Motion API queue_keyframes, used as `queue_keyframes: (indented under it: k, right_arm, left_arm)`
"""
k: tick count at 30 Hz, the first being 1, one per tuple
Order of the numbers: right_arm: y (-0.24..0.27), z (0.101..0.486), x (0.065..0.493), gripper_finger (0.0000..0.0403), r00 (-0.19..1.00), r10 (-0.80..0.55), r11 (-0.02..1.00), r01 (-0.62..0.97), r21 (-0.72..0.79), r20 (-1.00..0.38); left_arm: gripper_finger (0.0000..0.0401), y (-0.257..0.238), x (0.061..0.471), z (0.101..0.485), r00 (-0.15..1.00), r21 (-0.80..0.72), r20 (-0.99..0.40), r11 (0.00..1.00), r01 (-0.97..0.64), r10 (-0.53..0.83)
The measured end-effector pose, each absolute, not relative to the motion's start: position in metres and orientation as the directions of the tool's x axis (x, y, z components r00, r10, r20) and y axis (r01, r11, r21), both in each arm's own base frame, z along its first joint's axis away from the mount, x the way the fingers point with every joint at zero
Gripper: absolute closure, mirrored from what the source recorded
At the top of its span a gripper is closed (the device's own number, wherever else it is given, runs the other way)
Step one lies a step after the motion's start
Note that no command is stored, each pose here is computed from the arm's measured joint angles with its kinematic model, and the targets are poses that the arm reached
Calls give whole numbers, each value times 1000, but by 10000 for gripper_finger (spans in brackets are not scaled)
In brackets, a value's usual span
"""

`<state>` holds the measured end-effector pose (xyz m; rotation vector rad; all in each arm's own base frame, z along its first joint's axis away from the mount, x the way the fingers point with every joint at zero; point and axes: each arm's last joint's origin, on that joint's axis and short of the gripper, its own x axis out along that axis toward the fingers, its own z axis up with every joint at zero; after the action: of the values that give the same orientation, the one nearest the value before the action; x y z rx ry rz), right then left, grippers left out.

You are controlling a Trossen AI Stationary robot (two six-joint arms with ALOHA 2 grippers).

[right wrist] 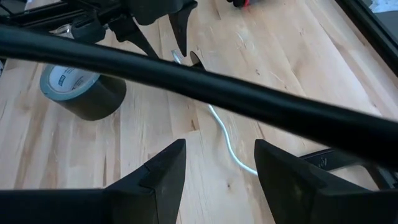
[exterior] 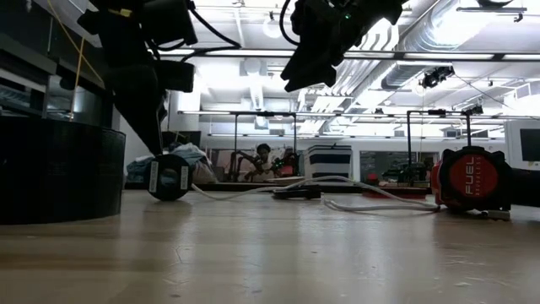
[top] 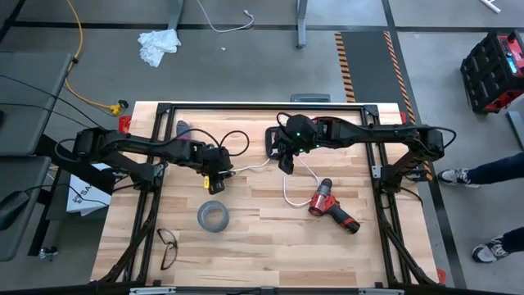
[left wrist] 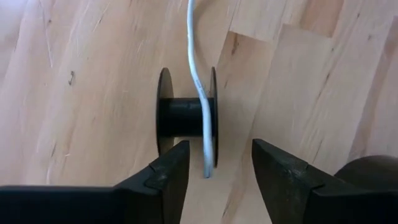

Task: Coil cords
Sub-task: Coil the white wire

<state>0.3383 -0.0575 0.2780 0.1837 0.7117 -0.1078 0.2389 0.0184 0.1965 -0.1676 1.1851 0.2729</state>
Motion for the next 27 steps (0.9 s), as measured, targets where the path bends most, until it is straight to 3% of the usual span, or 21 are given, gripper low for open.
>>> queue_keyframes:
  k: [27]
  right_arm:
    - [-58,278,338,218,754,-55,978,174,117,-655]
  left_arm:
    - [222,-1,242,192,336,155,-915,964,-214,222]
